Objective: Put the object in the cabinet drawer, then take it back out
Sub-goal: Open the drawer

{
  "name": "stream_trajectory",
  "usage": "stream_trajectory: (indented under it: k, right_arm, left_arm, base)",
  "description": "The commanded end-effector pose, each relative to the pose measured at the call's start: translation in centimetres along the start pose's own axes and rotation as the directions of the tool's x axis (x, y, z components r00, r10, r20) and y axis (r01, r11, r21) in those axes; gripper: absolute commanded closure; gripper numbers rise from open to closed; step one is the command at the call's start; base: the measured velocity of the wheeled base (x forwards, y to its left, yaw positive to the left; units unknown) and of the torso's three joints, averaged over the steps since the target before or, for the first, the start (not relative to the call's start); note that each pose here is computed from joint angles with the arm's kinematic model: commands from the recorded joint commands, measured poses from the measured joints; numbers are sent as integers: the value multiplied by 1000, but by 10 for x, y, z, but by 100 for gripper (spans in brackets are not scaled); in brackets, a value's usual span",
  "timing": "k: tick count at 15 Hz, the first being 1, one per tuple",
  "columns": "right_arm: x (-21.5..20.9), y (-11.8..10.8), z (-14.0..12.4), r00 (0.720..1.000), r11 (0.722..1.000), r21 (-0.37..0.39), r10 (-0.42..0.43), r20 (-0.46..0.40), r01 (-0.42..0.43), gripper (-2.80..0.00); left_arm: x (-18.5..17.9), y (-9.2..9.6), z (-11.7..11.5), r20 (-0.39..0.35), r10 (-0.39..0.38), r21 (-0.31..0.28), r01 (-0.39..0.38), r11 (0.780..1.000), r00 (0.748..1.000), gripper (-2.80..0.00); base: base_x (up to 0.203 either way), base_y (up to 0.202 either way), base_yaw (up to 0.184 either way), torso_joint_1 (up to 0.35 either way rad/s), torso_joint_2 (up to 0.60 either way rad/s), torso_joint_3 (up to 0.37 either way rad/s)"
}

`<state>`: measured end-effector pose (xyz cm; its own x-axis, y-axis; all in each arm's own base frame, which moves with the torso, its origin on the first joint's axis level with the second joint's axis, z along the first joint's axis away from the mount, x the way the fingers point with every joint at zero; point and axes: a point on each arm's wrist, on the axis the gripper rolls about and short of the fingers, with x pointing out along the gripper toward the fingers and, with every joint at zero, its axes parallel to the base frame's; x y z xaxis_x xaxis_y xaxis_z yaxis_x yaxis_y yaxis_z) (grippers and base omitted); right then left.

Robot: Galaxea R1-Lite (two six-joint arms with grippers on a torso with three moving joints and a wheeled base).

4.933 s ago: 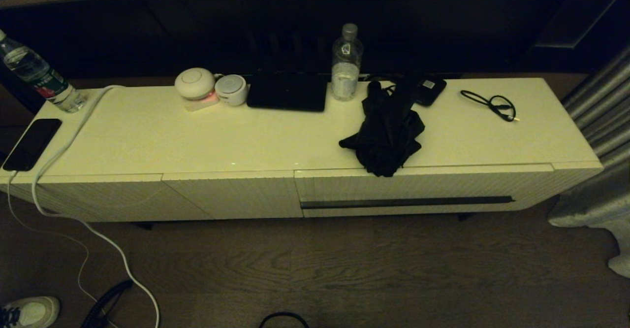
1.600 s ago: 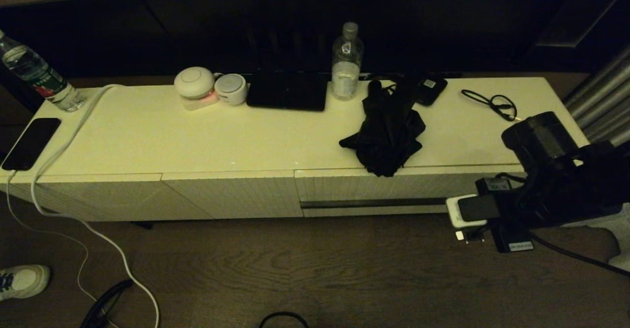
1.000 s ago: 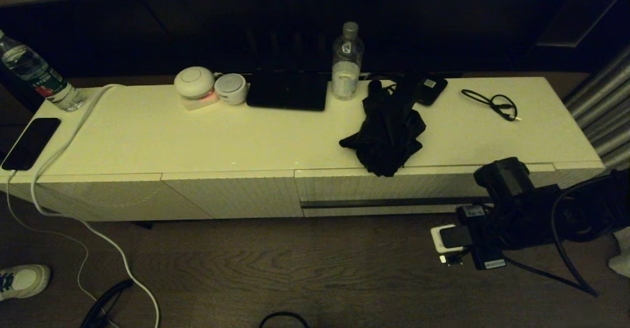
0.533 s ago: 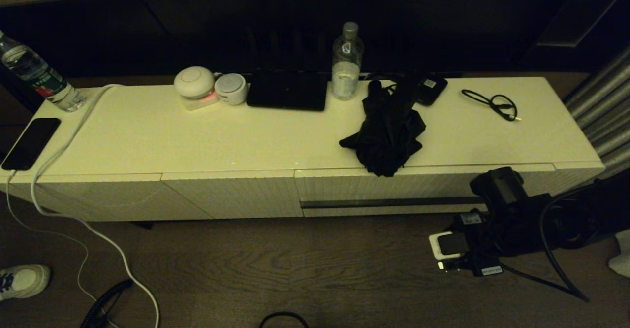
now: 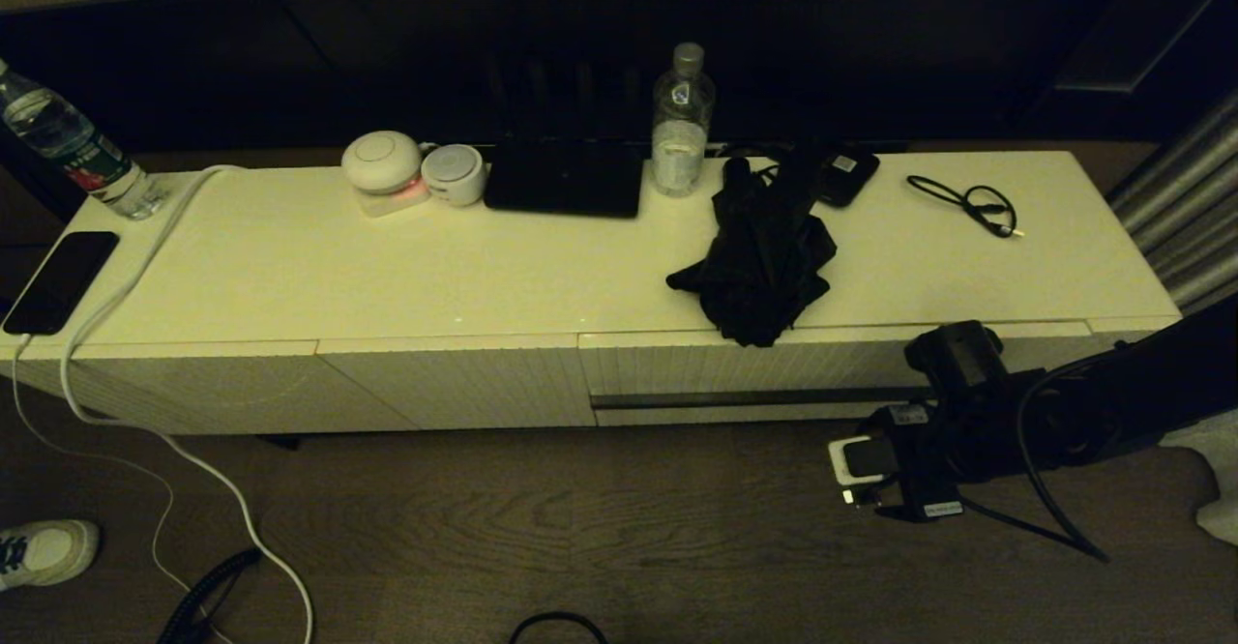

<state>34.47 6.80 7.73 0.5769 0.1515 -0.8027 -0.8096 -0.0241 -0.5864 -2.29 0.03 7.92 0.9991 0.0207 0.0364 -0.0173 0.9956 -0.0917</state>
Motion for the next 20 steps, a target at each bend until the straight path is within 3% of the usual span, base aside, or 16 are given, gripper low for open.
stream_trajectory:
  k: [1,8,20]
  right_arm:
    - [13,0,-4,1000,1000,4,-4,-6,4,-280]
    - [30,-19,-7,997,995,65,-73,-12,73,-280]
    - [56,-39,-29,993,983,140,-110,-46,115,-280]
  left_arm:
    - [0,0,0,2,1,-1,-1,1000,1000,0]
    - [0,0,0,2,1,-1,-1,1000,1000,0]
    - [0,0,0,2,1,-1,-1,1000,1000,0]
  base:
    - [0,0,0,0,0,0]
    - [0,0,0,0,0,0]
    - [0,0,0,0,0,0]
